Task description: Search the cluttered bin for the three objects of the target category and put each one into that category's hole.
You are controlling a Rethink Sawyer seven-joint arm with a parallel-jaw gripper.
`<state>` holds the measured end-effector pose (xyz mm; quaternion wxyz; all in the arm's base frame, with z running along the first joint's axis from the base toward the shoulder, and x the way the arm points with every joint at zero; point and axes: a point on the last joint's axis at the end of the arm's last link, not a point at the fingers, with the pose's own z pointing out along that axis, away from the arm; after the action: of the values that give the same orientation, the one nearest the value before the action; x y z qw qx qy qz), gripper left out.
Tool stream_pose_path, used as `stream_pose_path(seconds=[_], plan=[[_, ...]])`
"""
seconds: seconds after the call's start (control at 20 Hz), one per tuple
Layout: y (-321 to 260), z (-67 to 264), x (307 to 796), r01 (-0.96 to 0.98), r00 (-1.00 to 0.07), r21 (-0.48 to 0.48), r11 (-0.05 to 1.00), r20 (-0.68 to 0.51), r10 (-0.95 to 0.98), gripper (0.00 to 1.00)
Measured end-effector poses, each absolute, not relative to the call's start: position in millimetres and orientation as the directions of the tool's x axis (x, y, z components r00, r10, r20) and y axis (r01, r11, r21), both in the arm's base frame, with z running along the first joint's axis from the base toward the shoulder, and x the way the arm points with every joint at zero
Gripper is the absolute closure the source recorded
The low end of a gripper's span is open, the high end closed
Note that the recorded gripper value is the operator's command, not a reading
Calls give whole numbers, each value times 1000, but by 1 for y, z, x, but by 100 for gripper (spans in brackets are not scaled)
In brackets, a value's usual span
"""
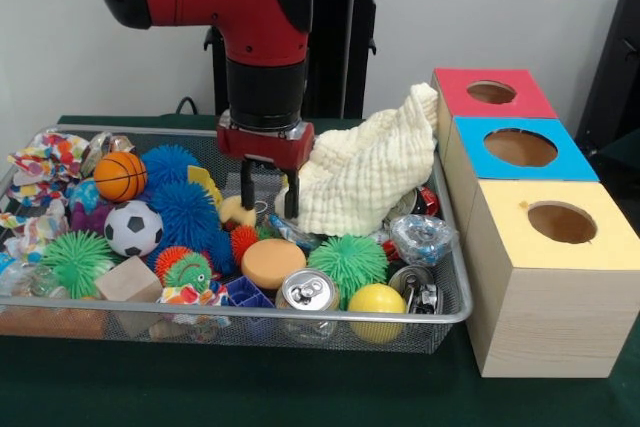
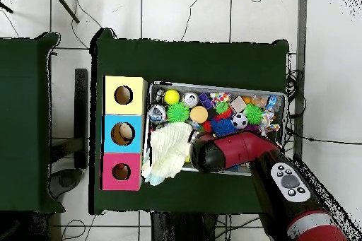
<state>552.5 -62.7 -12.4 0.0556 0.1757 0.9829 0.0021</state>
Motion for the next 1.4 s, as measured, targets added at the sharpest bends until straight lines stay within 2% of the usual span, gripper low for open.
stream_pose_path(seconds=[0.65,1.4], plan=[[-73,2,557,320,-946,-26,947,-51,319,0],[-90,3,552,235,-970,-80,969,-87,229,0]])
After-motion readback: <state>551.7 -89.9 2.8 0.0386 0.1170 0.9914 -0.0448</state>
